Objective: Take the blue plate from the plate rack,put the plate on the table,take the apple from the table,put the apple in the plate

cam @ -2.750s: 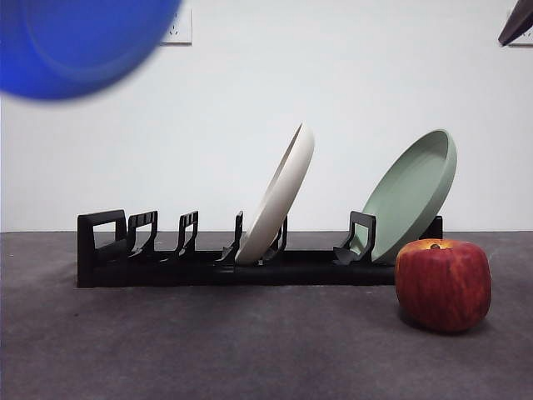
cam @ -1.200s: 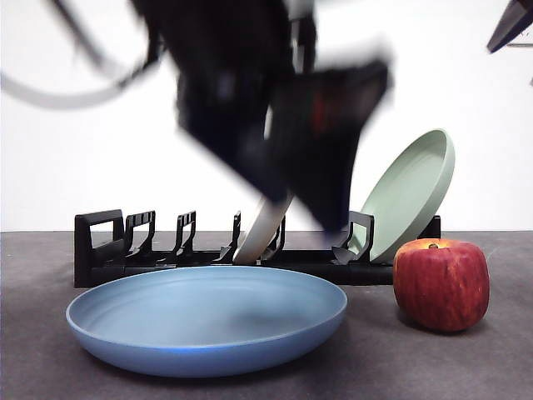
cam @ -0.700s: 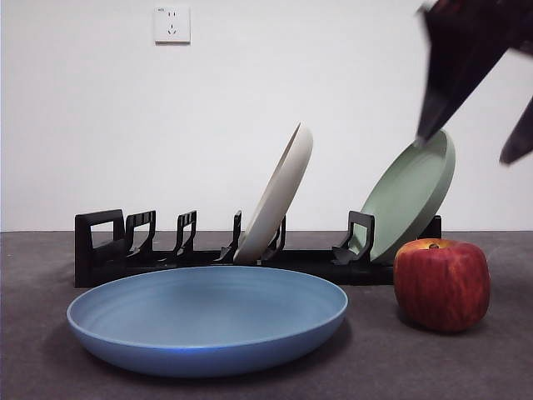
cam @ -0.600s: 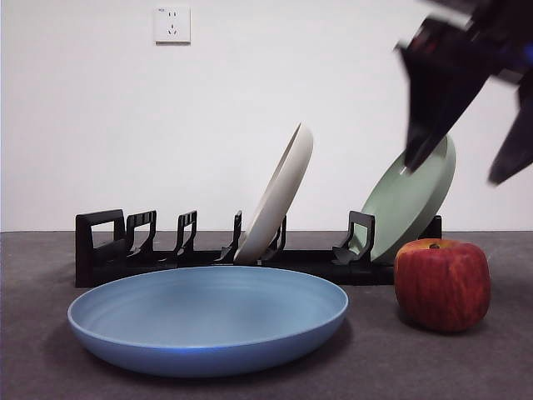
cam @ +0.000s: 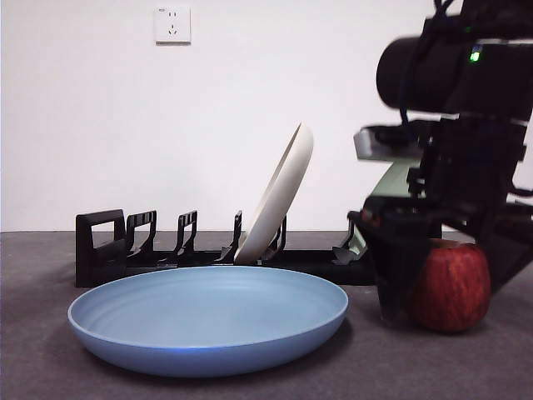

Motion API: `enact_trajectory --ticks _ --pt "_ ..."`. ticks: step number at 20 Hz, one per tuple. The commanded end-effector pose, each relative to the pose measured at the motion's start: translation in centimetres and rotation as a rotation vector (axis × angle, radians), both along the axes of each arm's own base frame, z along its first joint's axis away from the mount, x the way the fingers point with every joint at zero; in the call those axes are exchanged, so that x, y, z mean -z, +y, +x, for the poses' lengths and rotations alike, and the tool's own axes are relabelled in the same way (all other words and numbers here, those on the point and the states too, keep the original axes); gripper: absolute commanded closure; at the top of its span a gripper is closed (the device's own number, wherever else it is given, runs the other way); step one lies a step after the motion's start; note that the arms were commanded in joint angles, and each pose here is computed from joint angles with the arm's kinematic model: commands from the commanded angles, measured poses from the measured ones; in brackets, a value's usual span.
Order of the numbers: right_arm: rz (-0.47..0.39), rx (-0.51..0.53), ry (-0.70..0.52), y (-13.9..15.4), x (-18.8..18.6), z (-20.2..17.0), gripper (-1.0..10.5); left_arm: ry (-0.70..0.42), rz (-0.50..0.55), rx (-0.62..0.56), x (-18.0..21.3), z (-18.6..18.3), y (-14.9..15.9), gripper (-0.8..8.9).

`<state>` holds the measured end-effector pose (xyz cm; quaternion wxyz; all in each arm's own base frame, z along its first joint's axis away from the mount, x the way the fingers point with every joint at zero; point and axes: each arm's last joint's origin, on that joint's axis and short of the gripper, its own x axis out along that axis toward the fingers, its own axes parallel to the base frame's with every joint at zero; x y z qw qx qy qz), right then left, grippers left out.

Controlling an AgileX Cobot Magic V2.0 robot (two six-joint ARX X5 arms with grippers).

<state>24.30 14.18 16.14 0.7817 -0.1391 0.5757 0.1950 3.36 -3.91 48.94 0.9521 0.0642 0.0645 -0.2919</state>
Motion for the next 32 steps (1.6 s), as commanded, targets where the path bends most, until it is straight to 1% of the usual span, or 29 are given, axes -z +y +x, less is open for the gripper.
enact_trajectory --ticks 1,2,3,5,7,9,10,11,12,16,18,21,24,28,32 --pt "-0.010 0.008 0.024 0.1 0.5 0.1 7.9 0.014 0.010 -0.004 0.2 0.0 0.0 4.68" --pt "-0.009 0.008 0.024 0.1 0.5 0.1 9.4 0.016 0.014 -0.004 0.3 0.0 0.0 4.68" --pt "-0.007 0.007 0.021 0.1 0.4 0.1 9.5 0.016 0.014 -0.004 0.3 0.0 0.0 4.68" --pt "0.001 0.012 0.011 0.0 -0.2 -0.1 9.6 0.016 0.014 -0.004 0.3 0.0 0.0 4.68" --pt "0.034 0.040 -0.015 -0.1 -2.1 -0.5 9.6 0.016 0.016 -0.004 0.3 0.0 0.0 4.68" --pt "0.085 0.035 -0.065 0.2 -4.6 -1.1 9.6 0.016 0.033 -0.003 0.3 0.2 -0.4 4.68" --pt "0.139 0.010 -0.086 0.5 -5.9 -1.5 9.6 0.012 0.040 -0.003 0.3 0.2 -0.5 4.68" --pt "0.196 -0.019 -0.095 1.1 -7.0 -1.9 9.6 -0.001 0.056 -0.006 0.3 0.3 -0.6 4.68" --pt "0.241 -0.039 -0.100 1.9 -8.0 -2.1 9.6 -0.010 0.063 -0.034 0.3 0.3 -0.6 4.68" --pt "0.311 -0.145 -0.150 5.7 -10.3 -2.7 9.6 -0.026 0.096 -0.091 0.3 0.4 -0.4 4.68" --pt "0.314 -0.185 -0.160 7.6 -10.7 -2.6 9.6 -0.027 0.114 -0.123 0.5 0.5 -0.3 4.68" --pt "0.296 -0.224 -0.129 10.3 -9.5 -1.9 9.6 -0.021 0.144 -0.143 0.7 0.5 -0.1 4.68" --pt "0.250 -0.244 -0.072 12.5 -6.7 -1.0 9.6 -0.006 0.160 -0.145 1.0 0.4 -0.1 4.68" --pt "0.188 -0.248 -0.004 14.0 -2.4 -0.1 9.6 0.023 0.154 -0.153 1.2 0.4 0.0 4.68" --pt "0.140 -0.256 0.042 14.6 0.3 0.1 9.6 0.041 0.149 -0.158 1.4 0.4 0.1 4.68"
